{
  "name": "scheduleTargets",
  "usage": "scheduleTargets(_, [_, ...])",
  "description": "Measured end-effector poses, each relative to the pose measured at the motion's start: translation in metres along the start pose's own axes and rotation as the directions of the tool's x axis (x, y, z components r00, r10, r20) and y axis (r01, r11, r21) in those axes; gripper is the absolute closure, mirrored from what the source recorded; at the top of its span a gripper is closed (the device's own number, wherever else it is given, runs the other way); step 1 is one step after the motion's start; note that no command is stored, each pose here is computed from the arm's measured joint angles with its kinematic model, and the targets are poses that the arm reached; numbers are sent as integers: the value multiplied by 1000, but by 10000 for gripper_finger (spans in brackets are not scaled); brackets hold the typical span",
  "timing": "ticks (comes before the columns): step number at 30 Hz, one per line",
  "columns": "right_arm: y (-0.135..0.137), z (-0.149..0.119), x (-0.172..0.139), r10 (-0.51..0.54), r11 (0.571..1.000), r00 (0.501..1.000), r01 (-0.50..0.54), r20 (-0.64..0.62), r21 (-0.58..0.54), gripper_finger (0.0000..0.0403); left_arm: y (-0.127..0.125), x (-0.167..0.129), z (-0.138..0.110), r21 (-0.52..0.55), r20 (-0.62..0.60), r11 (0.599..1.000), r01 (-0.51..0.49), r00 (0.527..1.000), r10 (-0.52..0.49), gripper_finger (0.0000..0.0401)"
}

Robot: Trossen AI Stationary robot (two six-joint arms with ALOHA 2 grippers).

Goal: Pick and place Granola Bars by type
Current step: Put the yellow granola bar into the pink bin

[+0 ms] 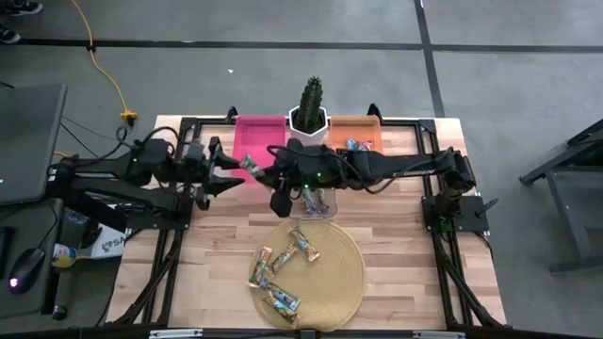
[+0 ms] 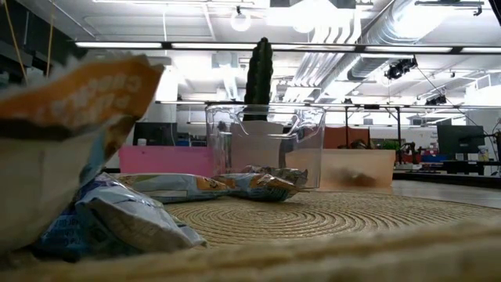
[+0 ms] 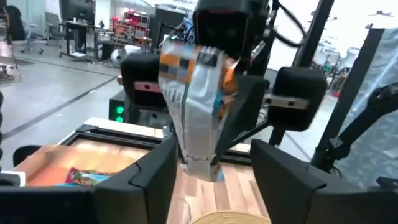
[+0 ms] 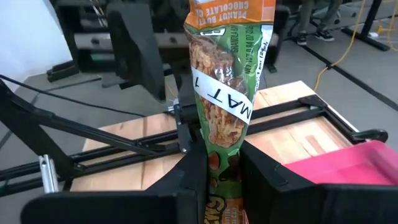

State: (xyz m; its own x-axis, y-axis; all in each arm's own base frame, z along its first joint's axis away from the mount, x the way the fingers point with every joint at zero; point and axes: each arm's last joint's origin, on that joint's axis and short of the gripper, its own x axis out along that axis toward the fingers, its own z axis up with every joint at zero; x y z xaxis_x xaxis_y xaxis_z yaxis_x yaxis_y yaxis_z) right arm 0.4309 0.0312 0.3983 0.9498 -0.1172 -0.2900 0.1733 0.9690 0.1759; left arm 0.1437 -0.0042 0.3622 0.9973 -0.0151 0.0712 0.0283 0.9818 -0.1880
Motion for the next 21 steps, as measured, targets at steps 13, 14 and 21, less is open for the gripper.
scheduleTargets(13, [-2,1,0,26,999,1000,-26,1,-20,341,1,27,2,44,91,998,-42,995,37,194])
scheduleTargets(14, [-2,1,0,26,999,1000,-26,0,-20,341,1,28,1,44,86,998,-42,996,38,194])
scheduleTargets(21, [-3,2,0,31,999,1000,-31,0,-38,341,0,31,4,46,124,998,-39,992,33,215])
